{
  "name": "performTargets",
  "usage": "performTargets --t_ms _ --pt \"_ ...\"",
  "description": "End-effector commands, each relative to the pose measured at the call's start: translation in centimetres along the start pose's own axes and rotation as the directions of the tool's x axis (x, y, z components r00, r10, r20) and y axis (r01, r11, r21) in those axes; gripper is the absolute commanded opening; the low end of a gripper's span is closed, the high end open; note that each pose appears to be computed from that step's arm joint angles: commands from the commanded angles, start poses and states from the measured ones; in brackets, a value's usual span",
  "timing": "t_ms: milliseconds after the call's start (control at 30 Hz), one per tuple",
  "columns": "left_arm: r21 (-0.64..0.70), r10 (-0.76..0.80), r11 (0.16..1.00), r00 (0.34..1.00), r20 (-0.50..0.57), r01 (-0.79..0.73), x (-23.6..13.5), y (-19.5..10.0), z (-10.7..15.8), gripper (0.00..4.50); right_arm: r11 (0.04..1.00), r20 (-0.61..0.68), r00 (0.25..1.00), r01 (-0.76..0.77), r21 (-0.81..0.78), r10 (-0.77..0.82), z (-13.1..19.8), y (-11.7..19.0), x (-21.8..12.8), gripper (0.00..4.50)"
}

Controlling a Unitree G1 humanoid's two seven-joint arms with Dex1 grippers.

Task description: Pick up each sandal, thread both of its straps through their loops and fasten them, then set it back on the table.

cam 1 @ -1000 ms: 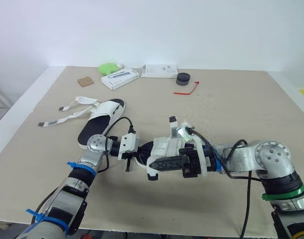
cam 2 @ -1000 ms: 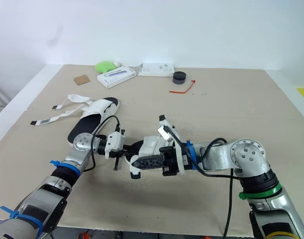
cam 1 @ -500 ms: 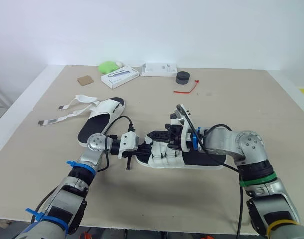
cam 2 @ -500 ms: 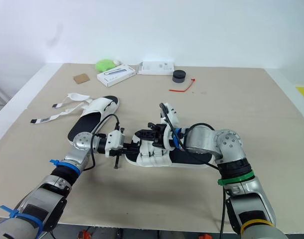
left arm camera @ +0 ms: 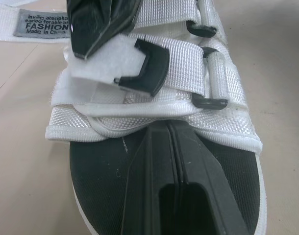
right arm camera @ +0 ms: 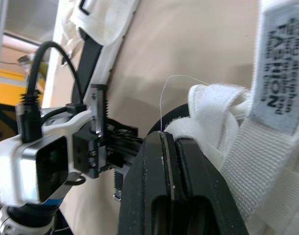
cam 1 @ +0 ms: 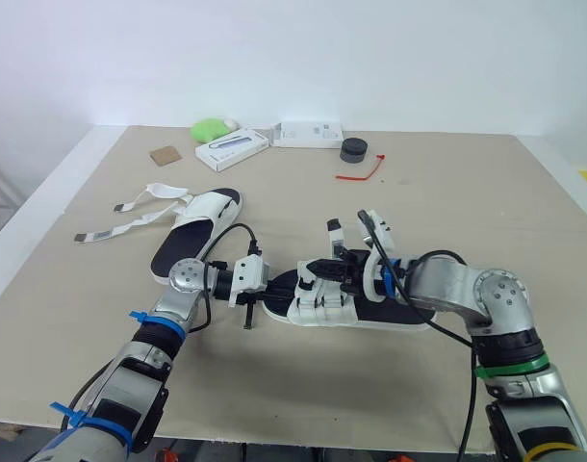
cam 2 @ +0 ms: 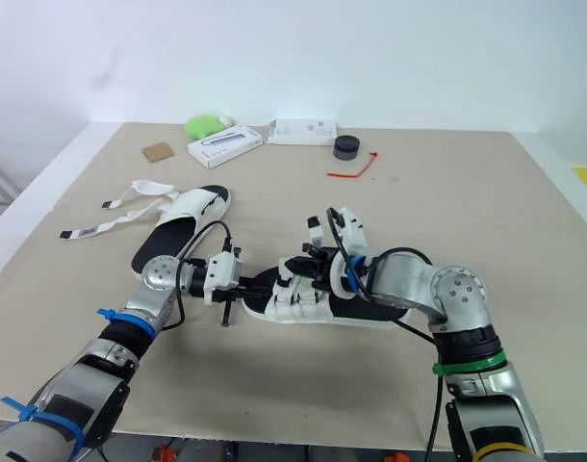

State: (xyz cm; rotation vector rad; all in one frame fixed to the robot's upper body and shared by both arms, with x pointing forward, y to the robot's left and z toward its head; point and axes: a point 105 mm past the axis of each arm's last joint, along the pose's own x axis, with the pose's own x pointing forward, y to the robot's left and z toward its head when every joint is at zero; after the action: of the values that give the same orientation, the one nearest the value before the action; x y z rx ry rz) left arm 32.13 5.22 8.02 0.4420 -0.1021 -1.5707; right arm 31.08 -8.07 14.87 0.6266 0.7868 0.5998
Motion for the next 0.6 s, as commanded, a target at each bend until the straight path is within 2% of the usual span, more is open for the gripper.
performTargets --t_ms 33,100,267,400,467,600 --pt "-0.278 -0.202 0.950 0.957 -0.211 0.139 -0.5 -6.2 -7.1 0.00 0.999 0.084 0.996 0.030 0.041 -0.034 2.2 -0.4 -0.4 0.11" --pt "-0.280 -0.201 0.950 0.957 -0.209 0.138 -0.5 -6.2 -7.1 0.00 0.999 0.084 0.996 0.007 0.042 -0.010 2.5 -0.1 -0.3 0.11" --pt "-0.291 -0.197 0.948 0.959 -0.204 0.133 -0.5 -6.5 -7.2 0.00 0.984 0.068 0.982 -0.175 -0.017 0.176 2.7 3.2 -0.5 0.11" --pt "-0.295 -0.195 0.947 0.960 -0.203 0.130 -0.5 -6.6 -7.3 0.00 0.971 0.047 0.971 -0.234 -0.044 0.236 2.4 4.3 -0.5 0.11" --pt "-0.297 -0.192 0.947 0.960 -0.203 0.126 -0.5 -6.6 -7.3 0.00 0.973 0.037 0.973 -0.226 -0.037 0.228 2.3 4.1 -0.2 0.11" --pt "-0.297 -0.188 0.947 0.961 -0.202 0.123 -0.5 -6.6 -7.3 0.00 0.994 0.055 0.993 -0.110 0.018 0.109 2.5 1.4 0.5 0.11"
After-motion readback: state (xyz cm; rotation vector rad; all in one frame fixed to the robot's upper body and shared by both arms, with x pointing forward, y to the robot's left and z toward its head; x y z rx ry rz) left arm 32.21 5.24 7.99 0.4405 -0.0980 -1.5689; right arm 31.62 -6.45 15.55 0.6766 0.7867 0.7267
